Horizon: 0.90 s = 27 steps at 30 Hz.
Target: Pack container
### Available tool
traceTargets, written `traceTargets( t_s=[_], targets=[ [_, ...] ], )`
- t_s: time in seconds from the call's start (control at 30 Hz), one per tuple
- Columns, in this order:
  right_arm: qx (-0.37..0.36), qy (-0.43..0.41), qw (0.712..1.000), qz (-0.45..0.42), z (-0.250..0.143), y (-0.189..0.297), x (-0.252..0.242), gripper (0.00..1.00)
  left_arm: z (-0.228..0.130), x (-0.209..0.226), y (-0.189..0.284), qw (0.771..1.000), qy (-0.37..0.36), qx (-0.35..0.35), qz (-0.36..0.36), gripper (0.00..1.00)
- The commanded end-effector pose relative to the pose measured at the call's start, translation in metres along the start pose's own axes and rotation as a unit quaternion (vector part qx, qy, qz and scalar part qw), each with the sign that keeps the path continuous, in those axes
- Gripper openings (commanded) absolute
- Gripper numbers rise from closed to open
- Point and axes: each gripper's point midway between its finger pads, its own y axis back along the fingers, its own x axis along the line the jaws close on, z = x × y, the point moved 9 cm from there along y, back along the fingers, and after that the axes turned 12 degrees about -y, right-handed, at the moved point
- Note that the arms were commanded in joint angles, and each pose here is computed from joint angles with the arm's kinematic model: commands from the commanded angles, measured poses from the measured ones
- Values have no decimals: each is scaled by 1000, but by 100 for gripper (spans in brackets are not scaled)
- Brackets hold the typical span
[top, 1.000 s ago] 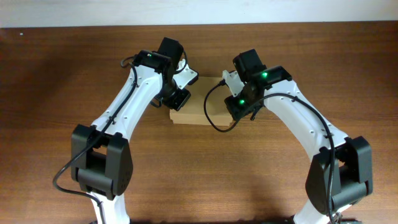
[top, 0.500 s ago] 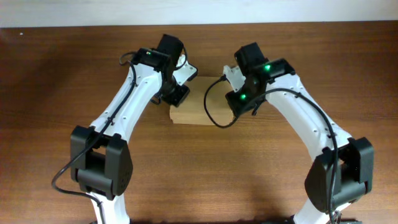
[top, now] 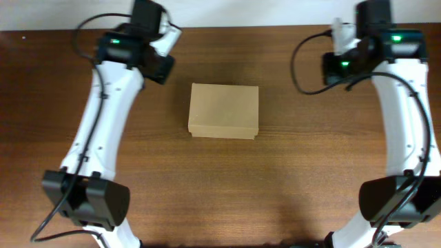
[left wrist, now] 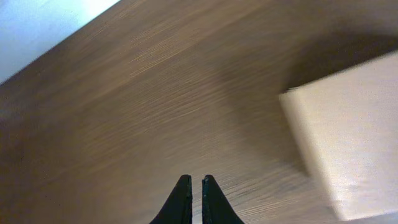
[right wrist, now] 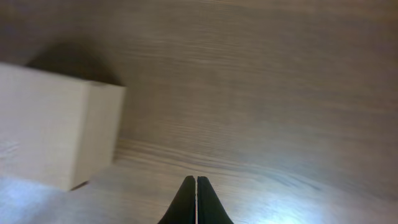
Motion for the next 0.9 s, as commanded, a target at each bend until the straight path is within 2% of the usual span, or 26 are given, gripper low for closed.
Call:
traceTargets(
  t_s=[0.0, 0.07, 0.17, 0.23, 0.27, 0.3, 0.33, 0.37, 0.4, 0.87],
  targets=[
    [-18, -37, 999, -20, 6, 10, -30, 4, -22, 40, 19, 998, 45, -9, 31, 7],
    [-22, -60, 998, -29, 6, 14, -50, 4, -38, 62, 16, 997, 80, -20, 10, 9],
    [-23, -72, 996, -35, 6, 15, -60, 4, -52, 78, 15, 994, 103, -11, 20, 11],
    [-23, -72, 997, -35, 6, 15, -60, 4, -54, 81, 15, 994, 106, -10, 22, 18],
    [-22, -72, 997, -35, 5, 15, -59, 4, -55, 81, 15, 994, 106, -9, 23, 37],
    [-20, -72, 997, -35, 5, 15, -59, 13, -55, 81, 15, 994, 106, -8, 23, 67],
    [-18, -72, 997, -35, 4, 15, -59, 38, -55, 81, 15, 994, 106, -9, 23, 99],
    [-15, -73, 997, -35, 3, 15, -59, 73, -54, 81, 15, 994, 106, -9, 23, 99],
    [-15, -73, 997, -35, 3, 15, -59, 99, -54, 81, 15, 994, 106, -9, 23, 99],
    [-15, -73, 997, -35, 3, 15, -59, 99, -55, 80, 15, 994, 106, -7, 22, 99]
  ],
)
